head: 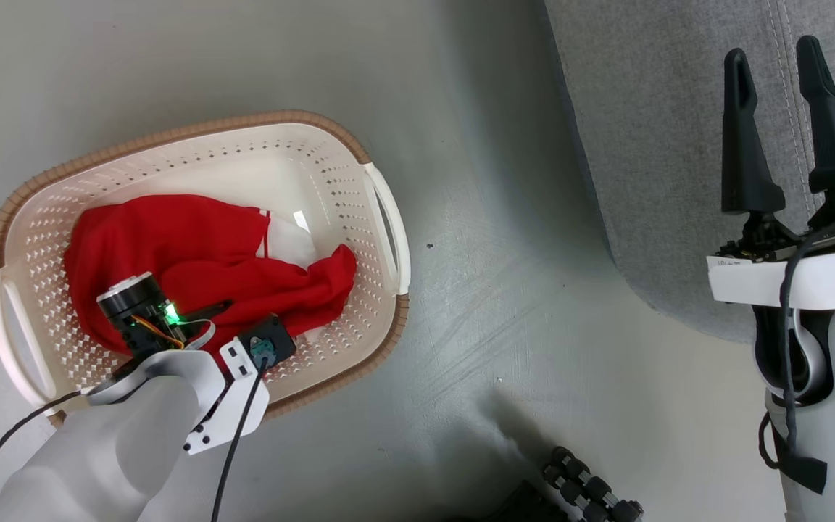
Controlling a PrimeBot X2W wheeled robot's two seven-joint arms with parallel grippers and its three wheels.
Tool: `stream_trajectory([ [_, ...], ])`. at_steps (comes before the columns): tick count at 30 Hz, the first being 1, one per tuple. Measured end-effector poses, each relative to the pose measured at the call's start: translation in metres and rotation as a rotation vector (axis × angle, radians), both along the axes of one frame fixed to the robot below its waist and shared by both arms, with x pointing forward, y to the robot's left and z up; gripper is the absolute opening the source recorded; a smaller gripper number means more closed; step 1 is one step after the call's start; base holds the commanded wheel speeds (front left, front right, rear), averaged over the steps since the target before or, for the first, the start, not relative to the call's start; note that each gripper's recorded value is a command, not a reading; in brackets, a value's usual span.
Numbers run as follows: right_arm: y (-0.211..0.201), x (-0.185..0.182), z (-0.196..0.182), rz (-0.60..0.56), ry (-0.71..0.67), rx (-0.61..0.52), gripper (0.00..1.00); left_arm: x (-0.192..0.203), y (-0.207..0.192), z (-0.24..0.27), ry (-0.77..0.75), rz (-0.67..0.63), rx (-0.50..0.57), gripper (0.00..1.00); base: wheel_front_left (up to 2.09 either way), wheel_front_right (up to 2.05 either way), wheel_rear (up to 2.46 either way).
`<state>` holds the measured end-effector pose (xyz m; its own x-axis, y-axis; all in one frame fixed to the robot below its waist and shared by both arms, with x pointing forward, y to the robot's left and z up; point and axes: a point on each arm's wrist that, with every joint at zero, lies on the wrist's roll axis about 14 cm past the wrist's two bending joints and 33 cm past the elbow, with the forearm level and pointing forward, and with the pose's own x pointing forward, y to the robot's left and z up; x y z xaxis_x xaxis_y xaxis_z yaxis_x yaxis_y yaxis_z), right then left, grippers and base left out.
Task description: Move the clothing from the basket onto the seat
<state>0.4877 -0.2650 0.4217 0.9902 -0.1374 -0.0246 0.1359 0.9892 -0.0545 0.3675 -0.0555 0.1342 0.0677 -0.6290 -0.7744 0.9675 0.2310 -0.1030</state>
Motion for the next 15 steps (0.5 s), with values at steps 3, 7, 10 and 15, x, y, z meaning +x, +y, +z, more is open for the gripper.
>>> stream_trajectory([
  [3, 0.000, 0.002, -0.003, 0.001, 0.006, 0.002, 1.00, -0.008, -0.003, -0.004, 0.012, -0.033, 0.001, 1.00, 0.00, 0.00, 0.00],
  [7, -0.002, 0.001, -0.008, -0.002, 0.021, 0.000, 1.00, -0.020, -0.006, -0.009, 0.037, -0.066, 0.010, 1.00, 0.00, 0.00, 0.00],
  [10, -0.003, 0.004, -0.009, -0.003, 0.022, 0.000, 1.00, -0.028, -0.008, -0.010, 0.053, -0.094, 0.021, 0.89, 0.00, 0.00, 0.00],
  [15, -0.004, 0.004, -0.009, -0.006, 0.022, 0.002, 1.00, -0.037, -0.012, -0.008, 0.072, -0.112, 0.015, 0.48, 0.00, 0.00, 0.00],
])
